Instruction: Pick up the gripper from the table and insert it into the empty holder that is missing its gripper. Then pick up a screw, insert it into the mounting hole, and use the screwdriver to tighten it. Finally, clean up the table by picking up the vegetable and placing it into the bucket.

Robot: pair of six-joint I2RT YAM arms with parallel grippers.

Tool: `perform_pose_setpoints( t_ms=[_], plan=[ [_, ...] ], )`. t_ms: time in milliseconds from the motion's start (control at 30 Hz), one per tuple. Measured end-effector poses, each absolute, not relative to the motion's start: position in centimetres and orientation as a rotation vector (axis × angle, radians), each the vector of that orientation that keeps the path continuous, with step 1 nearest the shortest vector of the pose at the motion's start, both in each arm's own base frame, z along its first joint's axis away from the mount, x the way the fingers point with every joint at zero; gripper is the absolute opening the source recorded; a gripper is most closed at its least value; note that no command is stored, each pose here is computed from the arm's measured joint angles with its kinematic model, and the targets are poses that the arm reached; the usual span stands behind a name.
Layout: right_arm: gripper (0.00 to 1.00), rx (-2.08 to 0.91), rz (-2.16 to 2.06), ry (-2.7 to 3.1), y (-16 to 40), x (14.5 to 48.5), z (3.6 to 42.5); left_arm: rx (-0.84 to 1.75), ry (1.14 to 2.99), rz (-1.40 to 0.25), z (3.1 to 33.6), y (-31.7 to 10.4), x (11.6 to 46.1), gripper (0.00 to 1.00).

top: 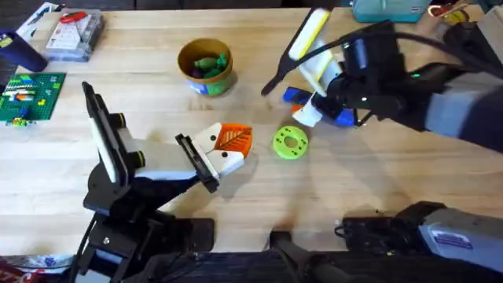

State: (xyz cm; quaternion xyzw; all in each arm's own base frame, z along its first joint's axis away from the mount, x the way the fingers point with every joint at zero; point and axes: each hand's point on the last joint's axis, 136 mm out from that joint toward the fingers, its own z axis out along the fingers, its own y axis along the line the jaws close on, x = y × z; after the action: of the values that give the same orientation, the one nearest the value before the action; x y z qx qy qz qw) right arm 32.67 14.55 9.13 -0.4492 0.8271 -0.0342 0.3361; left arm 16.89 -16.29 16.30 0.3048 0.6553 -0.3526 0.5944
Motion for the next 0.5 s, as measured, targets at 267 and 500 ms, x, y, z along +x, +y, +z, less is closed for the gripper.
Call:
perform_pose_setpoints(
  t_ms=[267, 500],
  plan=[
    [0.996, -0.889, 0.201, 1.995, 16.3, 30.0, 18.9, 0.708, 1.523, -0.819, 16.3, -16.3, 16.9, 0.011],
    [0.996, -0.708, 0.387, 1.971, 15.9, 26.4, 23.1, 0.708, 1.523, -0.819, 16.3, -16.3, 16.9, 0.011]
  ],
)
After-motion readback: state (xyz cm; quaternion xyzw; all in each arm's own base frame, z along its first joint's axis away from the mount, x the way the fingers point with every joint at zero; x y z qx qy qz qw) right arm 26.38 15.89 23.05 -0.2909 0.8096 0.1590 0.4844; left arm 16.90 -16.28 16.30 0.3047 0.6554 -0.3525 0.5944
